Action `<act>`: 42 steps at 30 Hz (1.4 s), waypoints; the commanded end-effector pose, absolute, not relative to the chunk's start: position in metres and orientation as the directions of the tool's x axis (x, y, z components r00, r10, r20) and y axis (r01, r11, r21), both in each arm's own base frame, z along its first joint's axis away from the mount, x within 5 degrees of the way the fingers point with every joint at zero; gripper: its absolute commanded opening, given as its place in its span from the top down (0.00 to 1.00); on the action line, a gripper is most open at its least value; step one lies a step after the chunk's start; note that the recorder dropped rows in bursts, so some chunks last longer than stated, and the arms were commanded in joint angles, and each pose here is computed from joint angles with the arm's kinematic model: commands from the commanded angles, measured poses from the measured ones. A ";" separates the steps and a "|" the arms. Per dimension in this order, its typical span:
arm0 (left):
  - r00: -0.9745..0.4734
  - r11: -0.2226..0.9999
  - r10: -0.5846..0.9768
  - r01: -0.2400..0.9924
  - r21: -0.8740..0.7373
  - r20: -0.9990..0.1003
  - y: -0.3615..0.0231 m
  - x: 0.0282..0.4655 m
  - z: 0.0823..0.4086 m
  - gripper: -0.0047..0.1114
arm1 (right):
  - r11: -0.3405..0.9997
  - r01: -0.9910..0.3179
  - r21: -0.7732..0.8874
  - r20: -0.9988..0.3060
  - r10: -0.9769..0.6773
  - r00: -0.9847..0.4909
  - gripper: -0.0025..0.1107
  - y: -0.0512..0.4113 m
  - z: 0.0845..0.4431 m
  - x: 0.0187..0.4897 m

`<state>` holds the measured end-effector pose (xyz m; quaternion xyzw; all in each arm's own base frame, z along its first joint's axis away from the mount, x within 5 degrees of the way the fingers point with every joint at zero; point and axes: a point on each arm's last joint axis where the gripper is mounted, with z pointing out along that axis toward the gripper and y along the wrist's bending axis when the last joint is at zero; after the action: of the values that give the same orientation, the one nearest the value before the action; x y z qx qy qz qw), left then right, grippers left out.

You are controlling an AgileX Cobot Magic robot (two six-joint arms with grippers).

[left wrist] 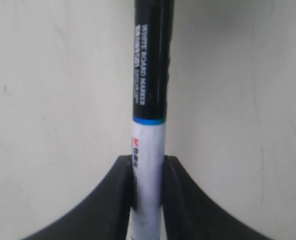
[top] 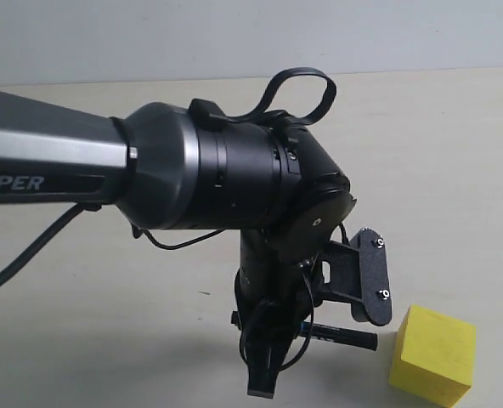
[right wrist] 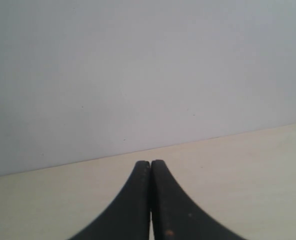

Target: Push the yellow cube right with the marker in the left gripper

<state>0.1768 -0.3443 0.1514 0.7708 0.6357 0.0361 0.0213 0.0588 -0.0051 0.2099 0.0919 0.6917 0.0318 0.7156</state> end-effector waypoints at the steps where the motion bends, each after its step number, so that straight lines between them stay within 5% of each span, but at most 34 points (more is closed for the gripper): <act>1: 0.196 -0.193 0.979 0.979 0.070 -0.047 -0.356 0.163 0.159 0.96 | 0.980 0.084 0.177 -0.983 0.173 0.057 0.98 -0.005 0.210 0.058; 6: 0.270 -0.266 0.961 0.962 0.064 -0.055 -0.366 0.141 0.161 0.96 | 0.980 0.084 0.177 -0.983 0.173 0.057 0.98 -0.005 0.210 0.058; 15: 0.122 -0.122 0.992 0.992 0.044 -0.005 -0.348 0.170 0.160 0.96 | 0.980 0.084 0.177 -0.983 0.173 0.057 0.98 -0.005 0.210 0.058; 30: 0.121 -0.121 0.993 0.992 0.047 0.001 -0.348 0.170 0.160 0.96 | 0.980 0.084 0.181 -0.983 0.177 0.058 0.98 -0.005 0.210 0.058; 42: 0.141 -0.117 0.970 0.985 0.127 -0.198 -0.368 0.172 0.163 0.96 | 0.981 0.084 0.177 -0.983 0.173 0.057 0.98 -0.005 0.210 0.058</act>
<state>0.1746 -0.3624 0.1548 0.7465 0.6592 -0.0141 0.0898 0.0588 -0.0051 0.2099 0.0938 0.6915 0.0338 0.7155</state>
